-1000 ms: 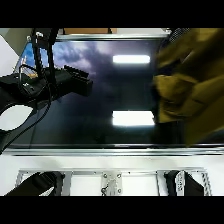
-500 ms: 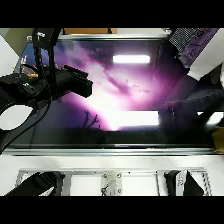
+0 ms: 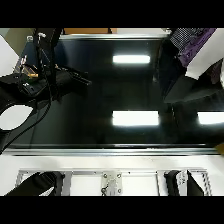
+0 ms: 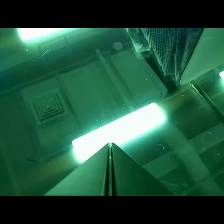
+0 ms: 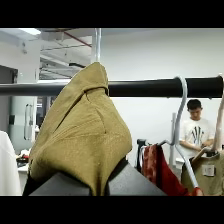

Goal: Fold the clothes and pants, and hang the long-sleeved shirts on hangers.

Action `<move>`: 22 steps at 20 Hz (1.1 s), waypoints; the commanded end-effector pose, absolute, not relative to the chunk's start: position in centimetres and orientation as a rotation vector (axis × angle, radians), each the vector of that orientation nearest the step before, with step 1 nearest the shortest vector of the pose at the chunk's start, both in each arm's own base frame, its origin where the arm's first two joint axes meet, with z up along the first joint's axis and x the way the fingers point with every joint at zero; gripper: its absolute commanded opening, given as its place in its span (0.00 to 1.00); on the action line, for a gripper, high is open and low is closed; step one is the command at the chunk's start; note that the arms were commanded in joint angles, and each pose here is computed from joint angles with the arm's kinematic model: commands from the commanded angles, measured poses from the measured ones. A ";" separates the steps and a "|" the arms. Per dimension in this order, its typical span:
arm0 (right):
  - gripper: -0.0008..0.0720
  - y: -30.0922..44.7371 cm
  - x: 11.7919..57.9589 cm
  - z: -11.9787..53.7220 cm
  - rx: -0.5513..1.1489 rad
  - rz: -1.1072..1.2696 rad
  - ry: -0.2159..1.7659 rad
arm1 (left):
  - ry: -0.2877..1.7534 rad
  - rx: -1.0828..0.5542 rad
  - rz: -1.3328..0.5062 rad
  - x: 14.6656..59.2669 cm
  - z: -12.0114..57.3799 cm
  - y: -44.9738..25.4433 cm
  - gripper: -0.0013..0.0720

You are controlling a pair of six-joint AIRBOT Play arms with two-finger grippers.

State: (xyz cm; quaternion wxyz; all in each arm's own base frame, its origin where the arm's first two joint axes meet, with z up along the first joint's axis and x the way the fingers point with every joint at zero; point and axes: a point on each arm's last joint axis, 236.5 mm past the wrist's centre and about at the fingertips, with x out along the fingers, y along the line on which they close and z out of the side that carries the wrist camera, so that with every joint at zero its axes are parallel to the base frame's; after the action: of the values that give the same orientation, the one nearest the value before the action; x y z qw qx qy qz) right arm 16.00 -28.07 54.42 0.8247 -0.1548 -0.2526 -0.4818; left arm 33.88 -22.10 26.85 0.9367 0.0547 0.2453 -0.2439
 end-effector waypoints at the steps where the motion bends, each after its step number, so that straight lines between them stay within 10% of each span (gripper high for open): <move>1: 0.02 -28.2 15.4 55.0 -0.337 -1.046 -0.556 | 0.501 0.112 -0.498 33.9 26.9 -22.1 0.04; 22: 0.02 -33.2 12.8 48.7 -0.216 -1.073 -0.315 | 0.528 0.121 -0.492 33.7 26.3 -21.8 0.04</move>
State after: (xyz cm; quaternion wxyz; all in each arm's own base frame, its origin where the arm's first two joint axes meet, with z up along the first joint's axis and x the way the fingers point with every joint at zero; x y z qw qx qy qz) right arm 13.48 -32.89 49.59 0.8347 -0.1347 -0.1539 -0.5114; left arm 33.63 -21.85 26.26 0.9336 0.0592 0.2584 -0.2411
